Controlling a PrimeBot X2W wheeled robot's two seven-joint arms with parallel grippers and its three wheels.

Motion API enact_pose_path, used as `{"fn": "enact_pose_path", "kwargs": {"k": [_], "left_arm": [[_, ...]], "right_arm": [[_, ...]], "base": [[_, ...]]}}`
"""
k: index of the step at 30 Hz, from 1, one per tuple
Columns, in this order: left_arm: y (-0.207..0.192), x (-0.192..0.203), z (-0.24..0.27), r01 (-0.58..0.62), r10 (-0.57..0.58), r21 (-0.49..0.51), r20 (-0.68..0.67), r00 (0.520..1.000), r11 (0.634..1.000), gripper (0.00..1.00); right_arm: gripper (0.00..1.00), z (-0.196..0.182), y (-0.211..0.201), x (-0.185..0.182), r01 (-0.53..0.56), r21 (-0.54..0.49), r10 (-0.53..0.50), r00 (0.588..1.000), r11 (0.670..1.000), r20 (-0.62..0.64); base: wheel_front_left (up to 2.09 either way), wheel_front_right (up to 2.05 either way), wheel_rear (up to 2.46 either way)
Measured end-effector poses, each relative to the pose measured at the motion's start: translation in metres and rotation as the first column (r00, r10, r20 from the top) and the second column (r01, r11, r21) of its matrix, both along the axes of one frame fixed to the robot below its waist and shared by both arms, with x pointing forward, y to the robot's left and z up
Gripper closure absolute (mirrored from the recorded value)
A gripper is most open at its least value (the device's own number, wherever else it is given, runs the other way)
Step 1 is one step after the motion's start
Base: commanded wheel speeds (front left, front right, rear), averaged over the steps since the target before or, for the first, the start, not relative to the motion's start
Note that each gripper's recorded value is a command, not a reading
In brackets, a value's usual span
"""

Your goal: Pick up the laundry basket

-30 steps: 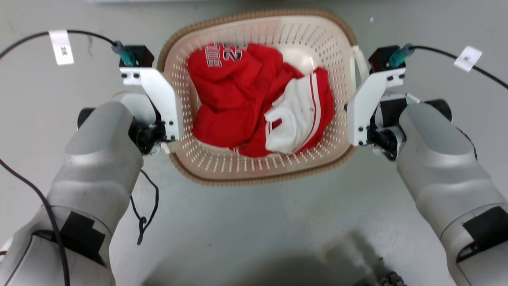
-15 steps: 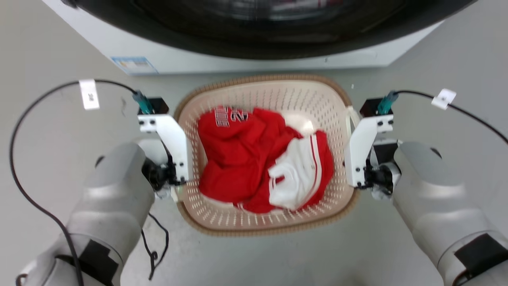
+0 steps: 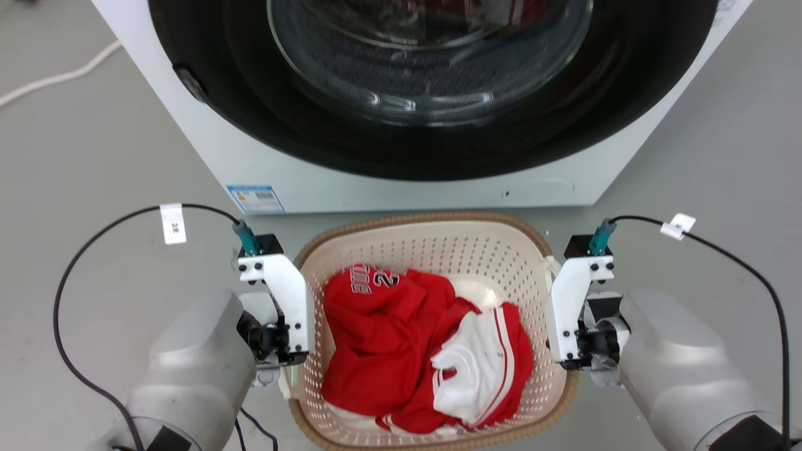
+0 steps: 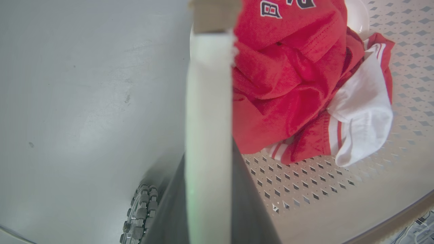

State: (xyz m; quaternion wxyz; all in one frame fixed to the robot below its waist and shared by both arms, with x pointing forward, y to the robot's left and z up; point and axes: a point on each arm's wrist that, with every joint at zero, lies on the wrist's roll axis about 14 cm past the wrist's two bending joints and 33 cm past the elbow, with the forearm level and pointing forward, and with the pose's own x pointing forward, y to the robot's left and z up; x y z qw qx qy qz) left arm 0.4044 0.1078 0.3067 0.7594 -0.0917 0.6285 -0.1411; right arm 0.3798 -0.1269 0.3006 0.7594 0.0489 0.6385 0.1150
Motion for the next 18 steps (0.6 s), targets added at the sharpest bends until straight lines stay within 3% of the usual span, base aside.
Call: {"fn": "enact_pose_path", "kwargs": {"k": [18], "left_arm": [[0.004,-0.049,0.045,-0.022,0.022,-0.011,0.025,0.999,1.0,1.0]], "right_arm": [[1.0,0.048,0.004,-0.037,-0.021,0.005,0.02,0.999,1.0,0.045]], "base": [[0.0,0.0,0.0]]}}
